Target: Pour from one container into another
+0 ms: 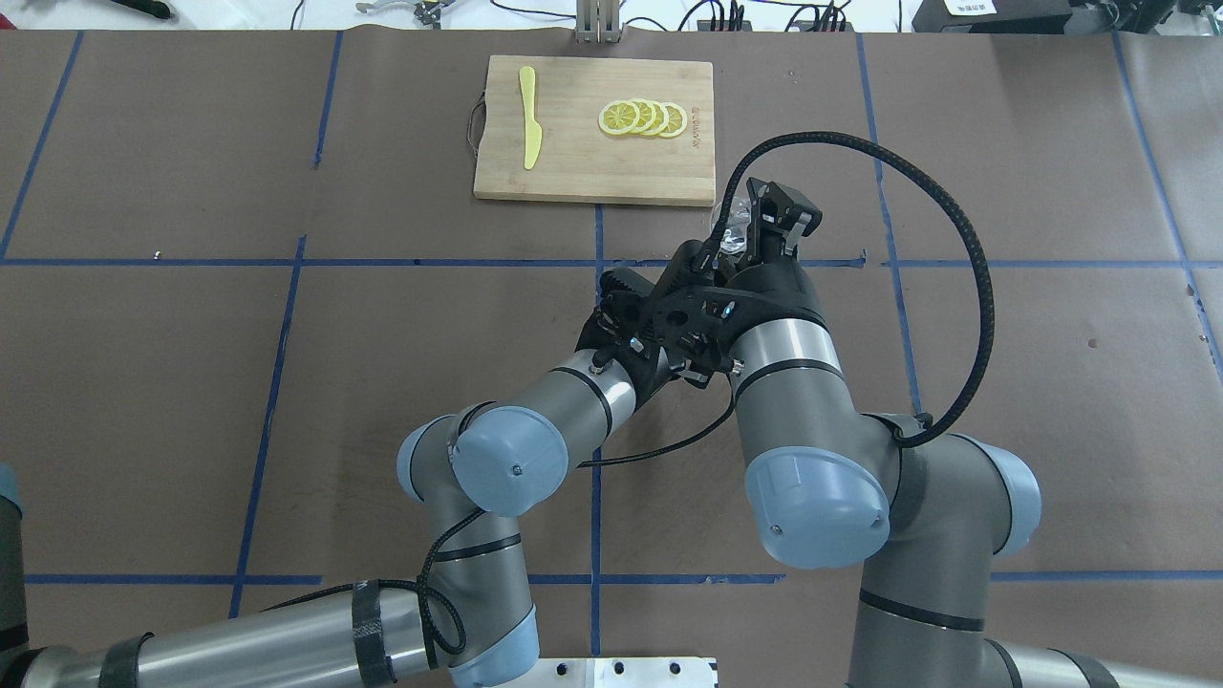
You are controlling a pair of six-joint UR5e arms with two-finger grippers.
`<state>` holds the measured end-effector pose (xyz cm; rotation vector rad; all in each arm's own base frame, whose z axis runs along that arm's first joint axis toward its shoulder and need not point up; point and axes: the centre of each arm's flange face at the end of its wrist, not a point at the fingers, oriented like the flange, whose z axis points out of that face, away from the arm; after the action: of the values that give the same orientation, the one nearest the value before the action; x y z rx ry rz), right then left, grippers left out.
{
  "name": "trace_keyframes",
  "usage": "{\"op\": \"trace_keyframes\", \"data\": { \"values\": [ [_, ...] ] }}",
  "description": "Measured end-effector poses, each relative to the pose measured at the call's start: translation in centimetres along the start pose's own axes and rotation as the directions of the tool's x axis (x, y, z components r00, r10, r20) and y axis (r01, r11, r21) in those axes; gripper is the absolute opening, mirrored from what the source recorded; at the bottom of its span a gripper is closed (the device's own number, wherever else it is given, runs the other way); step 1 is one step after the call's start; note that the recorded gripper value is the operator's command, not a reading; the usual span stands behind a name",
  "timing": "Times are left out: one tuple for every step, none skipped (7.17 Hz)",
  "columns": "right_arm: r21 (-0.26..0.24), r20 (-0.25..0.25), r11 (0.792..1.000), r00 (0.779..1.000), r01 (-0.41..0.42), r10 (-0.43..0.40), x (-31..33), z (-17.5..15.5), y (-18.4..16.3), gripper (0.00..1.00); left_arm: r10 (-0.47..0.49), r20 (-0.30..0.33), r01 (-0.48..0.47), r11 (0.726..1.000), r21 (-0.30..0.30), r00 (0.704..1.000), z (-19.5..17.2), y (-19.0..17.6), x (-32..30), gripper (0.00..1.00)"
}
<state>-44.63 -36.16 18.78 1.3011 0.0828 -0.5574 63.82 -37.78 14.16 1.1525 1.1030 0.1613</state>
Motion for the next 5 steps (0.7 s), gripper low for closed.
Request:
{"op": "trace_keyframes", "data": {
  "values": [
    [-0.008, -0.013, 1.000, 1.000, 0.013, -0.013, 0.06, 0.00, -0.24, 0.00, 0.000, 0.000, 0.000, 1.000, 0.000, 1.000, 0.00, 0.00, 0.00, 0.00],
    [-0.013, -0.020, 1.000, 1.000, 0.024, -0.024, 0.05, 0.03, -0.32, 0.00, 0.000, 0.000, 0.000, 1.000, 0.000, 1.000, -0.01, -0.01, 0.01, 0.00],
    [-0.015, -0.024, 0.999, 0.999, 0.035, -0.036, 0.03, 0.05, -0.34, 0.00, 0.000, 0.000, 0.000, 1.000, 0.000, 1.000, -0.01, -0.01, 0.00, 0.00],
    [-0.016, -0.026, 0.999, 0.999, 0.046, -0.046, 0.03, 0.06, -0.35, 0.00, 0.000, 0.000, 0.000, 1.000, 0.000, 1.000, -0.01, -0.01, 0.00, 0.00],
    [-0.016, -0.028, 0.999, 0.998, 0.050, -0.051, 0.04, 0.06, -0.35, 0.00, 0.000, 0.000, 0.000, 1.000, 0.000, 1.000, -0.01, -0.01, 0.01, 0.00]
  ]
}}
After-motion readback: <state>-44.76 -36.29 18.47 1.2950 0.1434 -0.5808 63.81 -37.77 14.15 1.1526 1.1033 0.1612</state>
